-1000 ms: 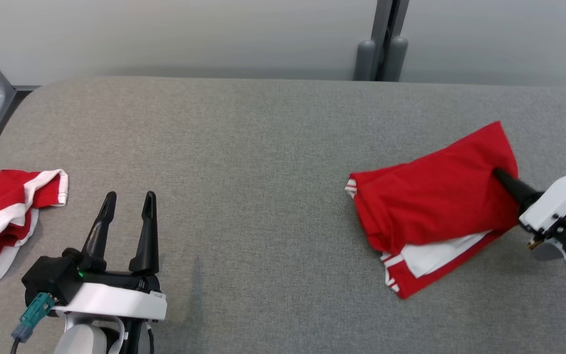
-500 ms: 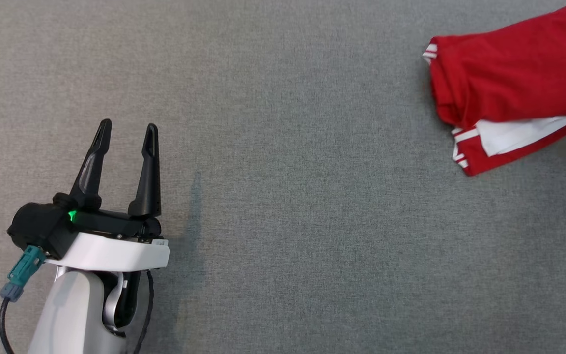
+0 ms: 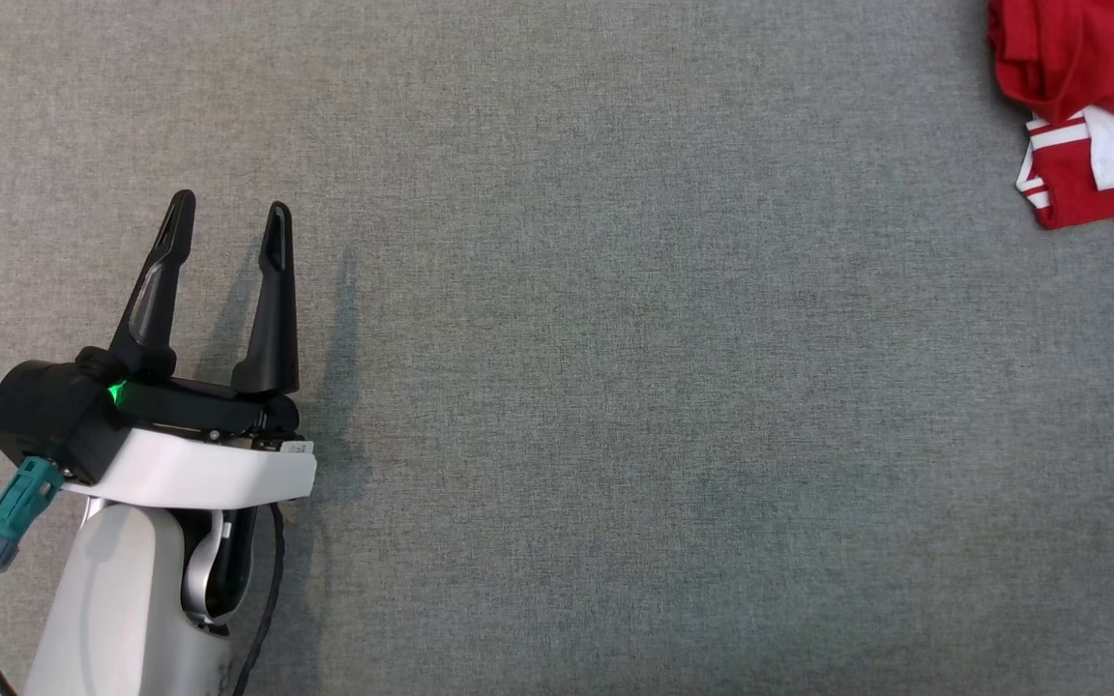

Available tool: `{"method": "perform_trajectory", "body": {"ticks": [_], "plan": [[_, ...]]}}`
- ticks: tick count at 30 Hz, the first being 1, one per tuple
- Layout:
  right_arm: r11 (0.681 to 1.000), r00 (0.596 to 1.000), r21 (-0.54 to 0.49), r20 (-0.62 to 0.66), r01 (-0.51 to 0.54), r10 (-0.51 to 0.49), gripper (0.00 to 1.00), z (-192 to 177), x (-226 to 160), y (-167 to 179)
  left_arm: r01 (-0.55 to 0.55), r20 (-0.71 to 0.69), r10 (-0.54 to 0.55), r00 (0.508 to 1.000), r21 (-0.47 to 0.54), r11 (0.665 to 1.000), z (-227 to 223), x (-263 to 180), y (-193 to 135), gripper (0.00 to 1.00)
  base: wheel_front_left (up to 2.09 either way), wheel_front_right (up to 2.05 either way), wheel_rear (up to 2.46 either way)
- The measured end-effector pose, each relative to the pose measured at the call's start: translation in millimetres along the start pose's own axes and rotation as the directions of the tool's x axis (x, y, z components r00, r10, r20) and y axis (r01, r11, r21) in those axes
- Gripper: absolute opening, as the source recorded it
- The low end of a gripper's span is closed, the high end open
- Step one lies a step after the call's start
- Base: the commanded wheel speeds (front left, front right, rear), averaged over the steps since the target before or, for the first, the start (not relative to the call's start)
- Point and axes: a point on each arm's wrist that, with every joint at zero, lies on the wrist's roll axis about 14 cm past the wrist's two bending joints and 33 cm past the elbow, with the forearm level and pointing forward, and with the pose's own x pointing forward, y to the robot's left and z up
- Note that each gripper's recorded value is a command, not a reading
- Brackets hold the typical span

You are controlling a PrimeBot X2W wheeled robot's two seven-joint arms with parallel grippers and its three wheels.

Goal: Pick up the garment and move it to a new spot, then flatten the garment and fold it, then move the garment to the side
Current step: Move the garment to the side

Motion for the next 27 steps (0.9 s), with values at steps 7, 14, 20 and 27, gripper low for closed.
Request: {"method": "perform_trajectory", "body": {"ticks": [7, 14, 20, 27], "plan": [[0.999, 0.998, -0.014, 0.038, 0.047, -0.046, 0.33, 5, 1, -10, -0.001, 0.008, 0.001, 1.0, -0.001, 1.0, 3, 1, 0, 1.0, 0.0, 0.0, 0.0], [0.997, 0.996, -0.058, 0.079, 0.056, -0.052, 1.0, 16, -6, -8, -0.004, 0.023, 0.004, 1.0, -0.015, 1.0, 12, -2, -3, 1.0, 0.0, 0.0, 0.0], [0.984, 0.983, -0.177, 0.183, 0.018, 0.015, 1.0, 51, -30, 14, -0.01, 0.052, 0.011, 0.999, -0.026, 1.0, 30, -16, -7, 1.0, 0.0, 0.0, 0.0], [0.958, 0.946, -0.262, 0.267, -0.115, 0.187, 1.0, 73, -73, 71, -0.033, 0.083, 0.035, 0.996, -0.027, 0.999, 51, -46, -6, 1.0, 0.0, 0.0, 0.0]]}}
